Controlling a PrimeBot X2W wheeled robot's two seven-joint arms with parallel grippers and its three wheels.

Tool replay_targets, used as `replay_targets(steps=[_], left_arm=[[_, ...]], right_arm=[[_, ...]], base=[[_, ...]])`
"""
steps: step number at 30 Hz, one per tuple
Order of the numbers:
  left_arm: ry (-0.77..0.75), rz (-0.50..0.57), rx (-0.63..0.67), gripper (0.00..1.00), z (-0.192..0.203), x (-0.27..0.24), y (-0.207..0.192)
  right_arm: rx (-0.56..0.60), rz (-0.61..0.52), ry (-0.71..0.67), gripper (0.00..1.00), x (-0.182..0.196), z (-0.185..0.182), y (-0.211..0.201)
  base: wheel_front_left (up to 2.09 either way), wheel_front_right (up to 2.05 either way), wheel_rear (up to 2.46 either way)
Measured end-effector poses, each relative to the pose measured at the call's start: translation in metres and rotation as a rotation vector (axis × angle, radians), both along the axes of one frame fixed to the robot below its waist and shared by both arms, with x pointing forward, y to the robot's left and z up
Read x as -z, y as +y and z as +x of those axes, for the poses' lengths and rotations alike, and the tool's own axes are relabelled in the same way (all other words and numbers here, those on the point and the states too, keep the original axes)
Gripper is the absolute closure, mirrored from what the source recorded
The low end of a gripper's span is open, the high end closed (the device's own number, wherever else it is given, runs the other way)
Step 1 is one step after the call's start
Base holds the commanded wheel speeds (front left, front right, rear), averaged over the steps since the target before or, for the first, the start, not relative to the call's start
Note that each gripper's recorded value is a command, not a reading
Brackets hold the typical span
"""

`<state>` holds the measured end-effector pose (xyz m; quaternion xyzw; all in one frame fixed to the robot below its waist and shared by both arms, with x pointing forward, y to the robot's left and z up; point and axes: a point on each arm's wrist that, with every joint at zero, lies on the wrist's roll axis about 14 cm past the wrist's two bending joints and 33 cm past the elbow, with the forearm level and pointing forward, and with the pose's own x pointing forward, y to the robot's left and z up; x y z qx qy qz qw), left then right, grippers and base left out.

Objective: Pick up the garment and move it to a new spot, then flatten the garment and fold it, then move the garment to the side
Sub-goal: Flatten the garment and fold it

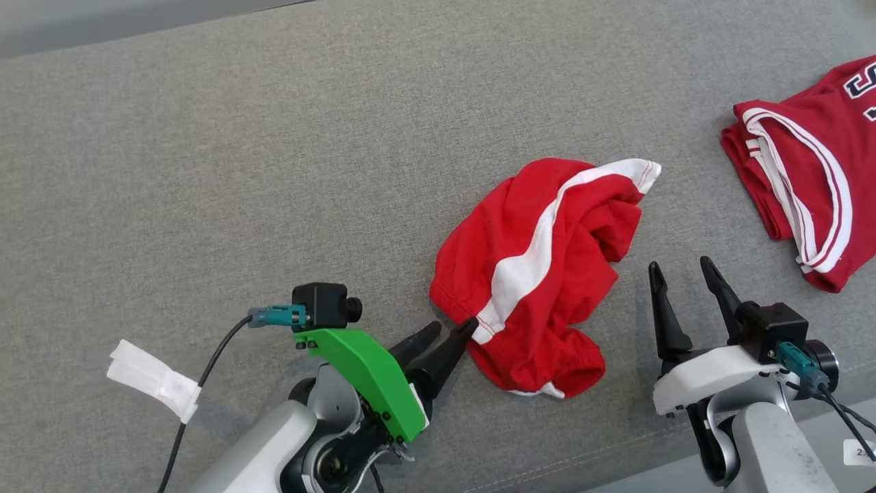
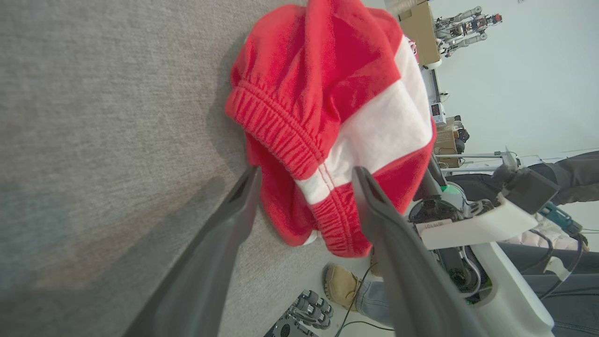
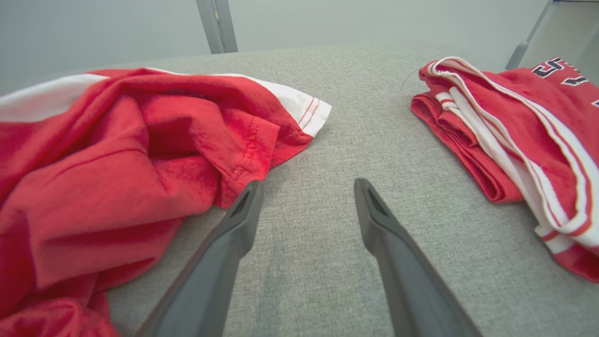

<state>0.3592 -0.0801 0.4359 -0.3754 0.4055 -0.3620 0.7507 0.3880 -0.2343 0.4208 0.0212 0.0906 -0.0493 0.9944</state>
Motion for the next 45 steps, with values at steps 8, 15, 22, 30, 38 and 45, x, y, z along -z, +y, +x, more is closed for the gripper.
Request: replay_targets(steps=[8, 15, 22, 30, 38, 45], left_arm=[[0.062, 0.024, 0.010, 0.00, -0.001, 0.019, -0.005], [-0.018, 0.040, 0.019, 1.00, 0.012, 0.018, -0.012], [-0.277, 0.146, 0.086, 1.00, 0.034, 0.002, 0.004], [-0.363, 0.355, 0.187, 1.00, 0.049, -0.003, 0.057], [-0.305, 0.380, 0.167, 0.25, 0.048, 0.010, 0.067], [-0.363, 0.338, 0.006, 0.00, 0.064, -0.004, 0.077]], right_arm=[[0.012, -0.003, 0.006, 0.00, 0.001, -0.004, -0.004], [0.018, -0.003, 0.012, 0.00, 0.002, -0.006, -0.006], [0.023, 0.002, 0.007, 0.00, 0.001, -0.006, -0.007], [0.005, 0.017, 0.004, 0.00, 0.001, -0.004, 0.001], [0.002, 0.021, 0.006, 0.00, 0.002, -0.004, 0.002], [0.018, 0.007, -0.008, 0.00, -0.003, -0.004, -0.004]], base=[[0.00, 0.00, 0.00], [0.00, 0.00, 0.00], [0.00, 0.00, 0.00], [0.00, 0.00, 0.00], [0.00, 0.00, 0.00], [0.00, 0.00, 0.00]])
